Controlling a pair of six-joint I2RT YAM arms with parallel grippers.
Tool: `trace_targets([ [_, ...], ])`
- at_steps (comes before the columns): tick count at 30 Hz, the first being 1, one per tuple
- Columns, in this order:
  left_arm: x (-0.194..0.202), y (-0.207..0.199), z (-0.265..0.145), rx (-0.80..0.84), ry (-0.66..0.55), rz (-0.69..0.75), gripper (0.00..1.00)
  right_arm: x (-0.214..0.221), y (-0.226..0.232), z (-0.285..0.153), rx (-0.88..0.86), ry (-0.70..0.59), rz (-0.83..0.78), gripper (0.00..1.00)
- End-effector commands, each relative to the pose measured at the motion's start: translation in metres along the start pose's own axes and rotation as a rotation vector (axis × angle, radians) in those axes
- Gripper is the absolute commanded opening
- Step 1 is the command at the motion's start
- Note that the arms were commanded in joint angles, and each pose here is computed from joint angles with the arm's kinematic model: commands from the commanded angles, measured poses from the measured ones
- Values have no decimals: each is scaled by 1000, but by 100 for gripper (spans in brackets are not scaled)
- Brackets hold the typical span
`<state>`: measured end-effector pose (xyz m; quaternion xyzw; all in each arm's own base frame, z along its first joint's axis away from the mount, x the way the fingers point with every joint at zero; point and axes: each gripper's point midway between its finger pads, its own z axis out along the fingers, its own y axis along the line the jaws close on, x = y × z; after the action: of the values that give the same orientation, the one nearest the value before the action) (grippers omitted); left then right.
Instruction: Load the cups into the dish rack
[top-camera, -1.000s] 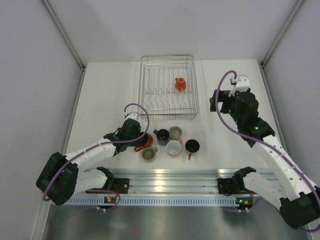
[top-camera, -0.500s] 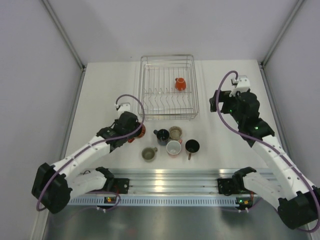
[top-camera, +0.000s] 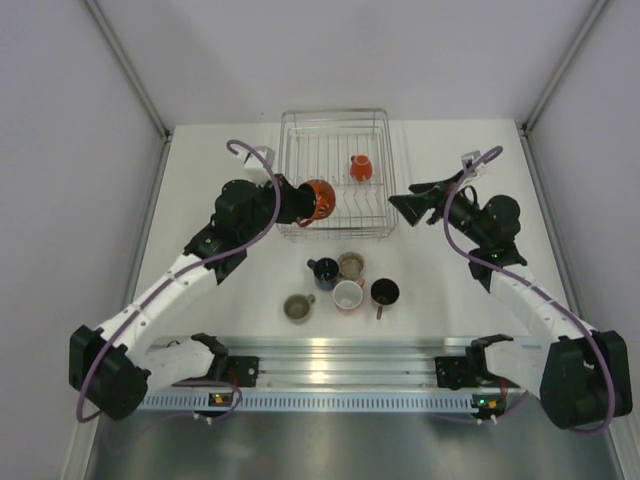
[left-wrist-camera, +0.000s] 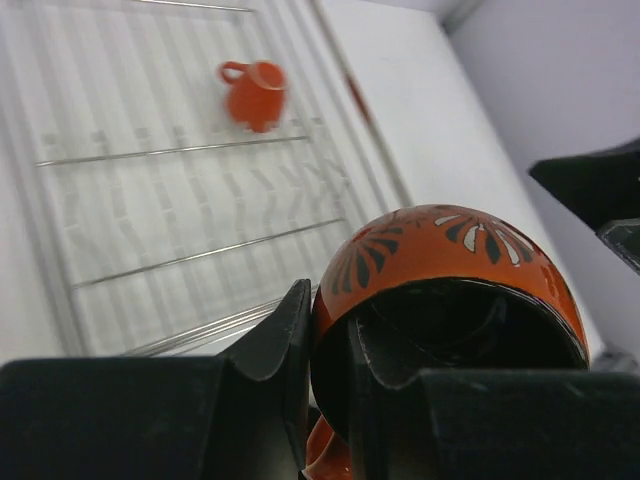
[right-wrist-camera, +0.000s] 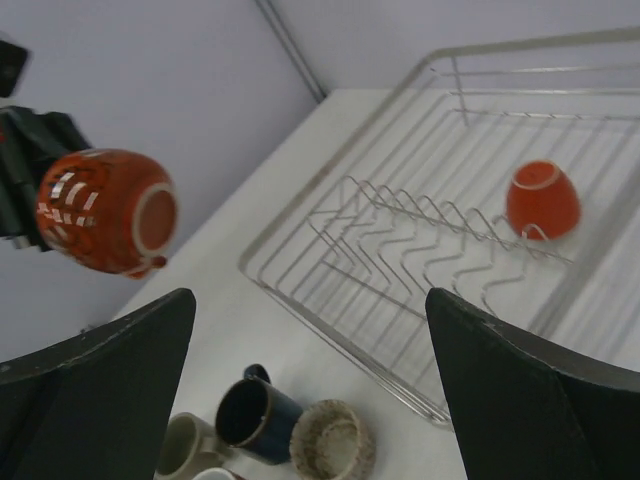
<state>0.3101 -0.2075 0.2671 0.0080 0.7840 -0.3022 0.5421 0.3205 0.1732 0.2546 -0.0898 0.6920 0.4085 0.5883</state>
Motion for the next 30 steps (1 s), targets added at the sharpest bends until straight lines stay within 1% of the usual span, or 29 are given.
trace_targets([
  [1,-52,-101,4,505,-104,-45,0,-52,85,-12,-428,-165,-39,99],
  [2,-50,-115,0,585,-69,-69,0,-54,91,-14,-461,-176,-41,99],
  [3,-63,-130,-4,663,-105,-65,0,-62,102,-18,-513,-216,-78,99],
  [4,-58,-132,4,684,-81,-88,0,-61,106,-19,-538,-206,-57,99],
  [5,-61,-144,0,747,-57,-126,0,-63,110,-20,-560,-216,-67,99],
  [6,-62,-148,1,775,-47,-150,0,-65,117,-22,-591,-227,-80,99],
  [7,-70,-158,-4,836,-69,-158,0,-63,119,-21,-602,-222,-82,99],
  [8,-65,-161,-1,863,-26,-222,0,-64,122,-21,-613,-225,-93,99],
  [9,-65,-166,-5,902,-7,-239,0,-63,126,-20,-624,-222,-96,99],
  [10,-73,-172,-12,957,-42,-239,0,-61,127,-19,-627,-217,-103,100],
  [11,-71,-173,-10,969,-16,-288,0,-62,130,-18,-633,-218,-110,99],
  [14,-73,-177,-11,998,-3,-318,0,-61,134,-17,-650,-215,-118,99],
  [18,-66,-173,1,976,13,-336,0,-64,145,-19,-687,-218,-123,99],
  [30,-61,-172,9,968,24,-355,0,-65,160,-1,-723,-201,-131,99],
])
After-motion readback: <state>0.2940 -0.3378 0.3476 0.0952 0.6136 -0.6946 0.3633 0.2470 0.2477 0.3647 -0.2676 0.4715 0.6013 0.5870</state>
